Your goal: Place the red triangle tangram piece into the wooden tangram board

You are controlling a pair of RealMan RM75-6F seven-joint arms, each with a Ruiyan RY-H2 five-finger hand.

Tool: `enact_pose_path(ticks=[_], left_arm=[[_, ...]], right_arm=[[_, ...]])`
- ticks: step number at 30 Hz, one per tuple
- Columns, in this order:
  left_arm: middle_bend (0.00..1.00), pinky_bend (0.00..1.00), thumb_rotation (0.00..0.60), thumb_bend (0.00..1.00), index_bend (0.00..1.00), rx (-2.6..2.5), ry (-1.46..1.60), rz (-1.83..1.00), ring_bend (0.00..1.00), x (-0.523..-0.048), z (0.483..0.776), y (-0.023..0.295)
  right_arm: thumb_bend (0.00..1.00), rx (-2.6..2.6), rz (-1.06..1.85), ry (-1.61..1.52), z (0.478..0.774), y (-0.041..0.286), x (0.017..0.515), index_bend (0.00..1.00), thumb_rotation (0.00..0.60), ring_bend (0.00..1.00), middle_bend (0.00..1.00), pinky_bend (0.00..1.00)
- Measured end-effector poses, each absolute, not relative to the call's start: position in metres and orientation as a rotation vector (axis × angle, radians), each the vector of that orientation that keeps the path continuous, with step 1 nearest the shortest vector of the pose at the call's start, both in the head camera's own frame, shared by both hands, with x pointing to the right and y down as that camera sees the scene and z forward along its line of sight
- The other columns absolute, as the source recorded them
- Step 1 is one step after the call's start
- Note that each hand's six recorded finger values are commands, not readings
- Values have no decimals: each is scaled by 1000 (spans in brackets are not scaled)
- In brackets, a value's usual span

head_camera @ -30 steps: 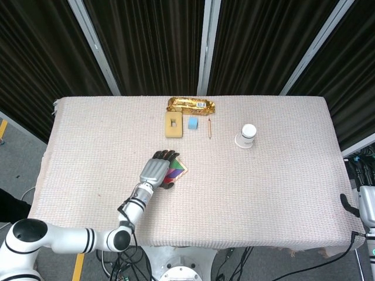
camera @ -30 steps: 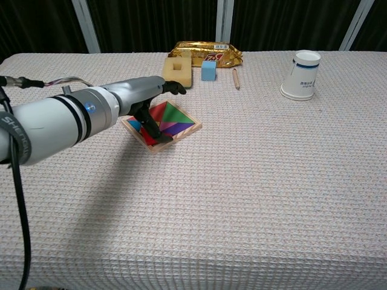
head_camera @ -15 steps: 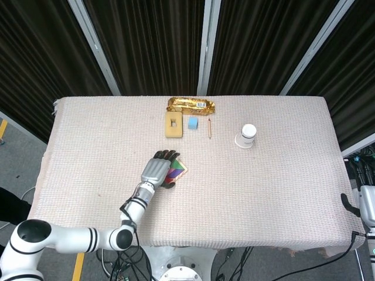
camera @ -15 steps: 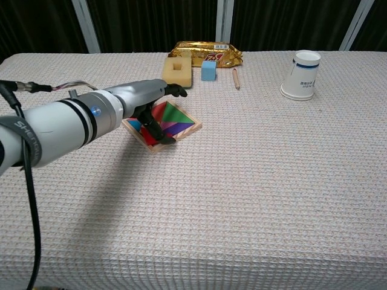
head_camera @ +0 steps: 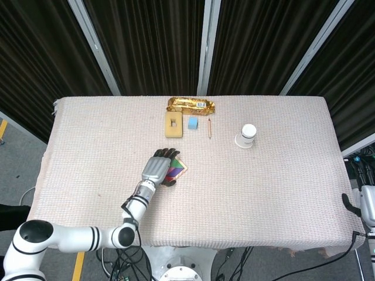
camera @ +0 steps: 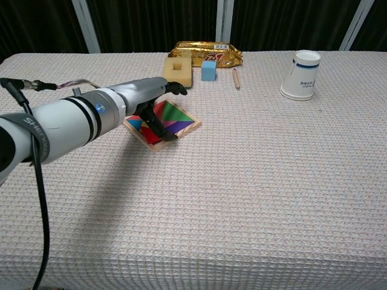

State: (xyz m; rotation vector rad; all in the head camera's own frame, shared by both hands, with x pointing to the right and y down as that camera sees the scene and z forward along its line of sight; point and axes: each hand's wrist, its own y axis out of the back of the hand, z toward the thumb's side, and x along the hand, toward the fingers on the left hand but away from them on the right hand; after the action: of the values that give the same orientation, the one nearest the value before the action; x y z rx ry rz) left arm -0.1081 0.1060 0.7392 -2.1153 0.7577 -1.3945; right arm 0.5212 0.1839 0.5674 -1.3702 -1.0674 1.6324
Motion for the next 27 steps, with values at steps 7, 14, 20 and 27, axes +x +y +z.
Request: enact_pose_path(ticks=[7, 14, 20, 27], left_arm=[[52, 66, 600, 221, 112, -2119, 774, -1395, 0, -108, 738, 102], [52, 67, 600, 221, 113, -2103, 776, -1396, 0, -109, 736, 100], [53, 67, 600, 221, 113, -2099, 772, -1410, 0, -109, 740, 100], [57, 67, 600, 221, 114, -2096, 783, -1400, 0, -107, 739, 99]], right_arm=[[264, -1373, 1638, -1068, 569, 184, 522, 0, 600, 0, 0, 0], [264, -1374, 1641, -1068, 570, 184, 523, 0, 600, 0, 0, 0], [264, -1371, 1639, -1070, 569, 184, 524, 0, 600, 0, 0, 0], [264, -1373, 1643, -1071, 570, 185, 524, 0, 600, 0, 0, 0]])
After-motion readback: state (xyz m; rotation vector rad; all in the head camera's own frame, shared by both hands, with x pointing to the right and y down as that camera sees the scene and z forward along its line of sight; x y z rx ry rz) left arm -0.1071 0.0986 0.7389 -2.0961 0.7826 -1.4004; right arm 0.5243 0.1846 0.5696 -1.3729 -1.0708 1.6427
